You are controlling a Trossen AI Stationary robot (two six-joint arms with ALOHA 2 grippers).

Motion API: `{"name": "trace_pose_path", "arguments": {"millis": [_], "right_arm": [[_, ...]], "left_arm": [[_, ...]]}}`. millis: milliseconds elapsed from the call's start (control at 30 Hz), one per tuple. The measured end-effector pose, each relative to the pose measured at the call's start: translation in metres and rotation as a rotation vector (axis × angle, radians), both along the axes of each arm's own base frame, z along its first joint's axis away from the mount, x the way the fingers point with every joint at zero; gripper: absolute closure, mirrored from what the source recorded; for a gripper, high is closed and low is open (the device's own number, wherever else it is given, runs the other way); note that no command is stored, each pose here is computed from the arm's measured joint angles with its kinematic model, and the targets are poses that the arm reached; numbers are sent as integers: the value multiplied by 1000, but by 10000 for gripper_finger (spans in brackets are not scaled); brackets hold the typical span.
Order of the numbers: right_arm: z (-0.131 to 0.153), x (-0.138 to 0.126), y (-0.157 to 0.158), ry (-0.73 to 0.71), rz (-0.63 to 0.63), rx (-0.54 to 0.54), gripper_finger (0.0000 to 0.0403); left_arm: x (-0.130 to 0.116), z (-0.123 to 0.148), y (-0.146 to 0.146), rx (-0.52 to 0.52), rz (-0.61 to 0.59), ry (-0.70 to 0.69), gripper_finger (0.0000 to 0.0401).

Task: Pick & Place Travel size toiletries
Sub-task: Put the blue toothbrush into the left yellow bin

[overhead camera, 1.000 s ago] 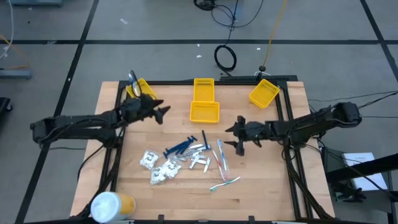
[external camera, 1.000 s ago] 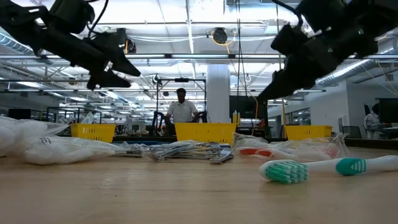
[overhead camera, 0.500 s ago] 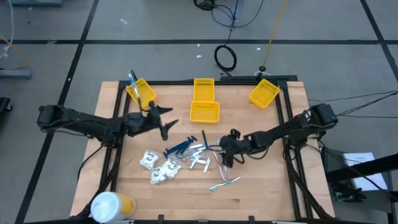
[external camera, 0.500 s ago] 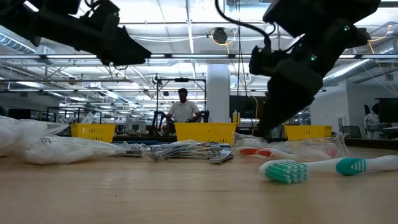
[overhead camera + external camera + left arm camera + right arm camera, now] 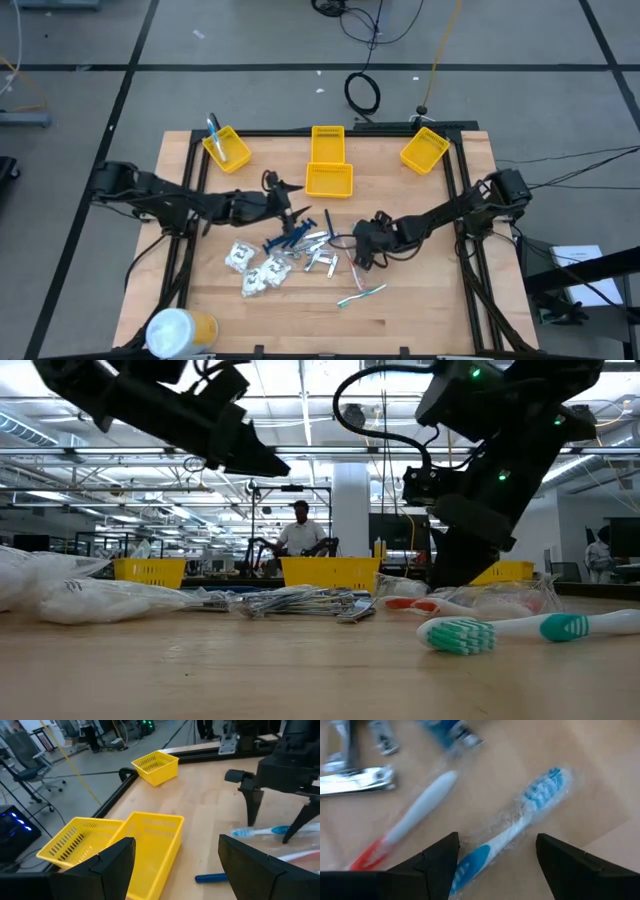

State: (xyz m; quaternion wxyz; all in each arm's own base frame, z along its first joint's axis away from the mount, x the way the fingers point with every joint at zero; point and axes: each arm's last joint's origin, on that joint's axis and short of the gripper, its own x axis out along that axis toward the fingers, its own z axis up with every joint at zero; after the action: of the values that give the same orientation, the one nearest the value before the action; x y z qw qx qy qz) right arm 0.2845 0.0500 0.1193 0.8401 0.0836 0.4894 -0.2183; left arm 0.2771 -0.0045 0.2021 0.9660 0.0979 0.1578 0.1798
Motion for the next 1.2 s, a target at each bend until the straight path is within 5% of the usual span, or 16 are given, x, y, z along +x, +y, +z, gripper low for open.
{"name": "trace_pose_path", "arguments": {"millis": [300,567,733,900,1200], "right_arm": [[4,10,-13,56,389,-269,151],[26,1,1,64,405,-516,152],[46,-8,13,-84,284,-389,151],[50,-28,10,-50,81,-266,152],[8,-54,0,-86,-105,-63,151]], "left_arm": [[15,6,10,2,37,-12,121],[16,9,11,28,24,-18,121],[16,9,13,5,37,-24,121],[16,8,13,-10,39,-26,121],[16,8,13,2,38,-21,121]]}}
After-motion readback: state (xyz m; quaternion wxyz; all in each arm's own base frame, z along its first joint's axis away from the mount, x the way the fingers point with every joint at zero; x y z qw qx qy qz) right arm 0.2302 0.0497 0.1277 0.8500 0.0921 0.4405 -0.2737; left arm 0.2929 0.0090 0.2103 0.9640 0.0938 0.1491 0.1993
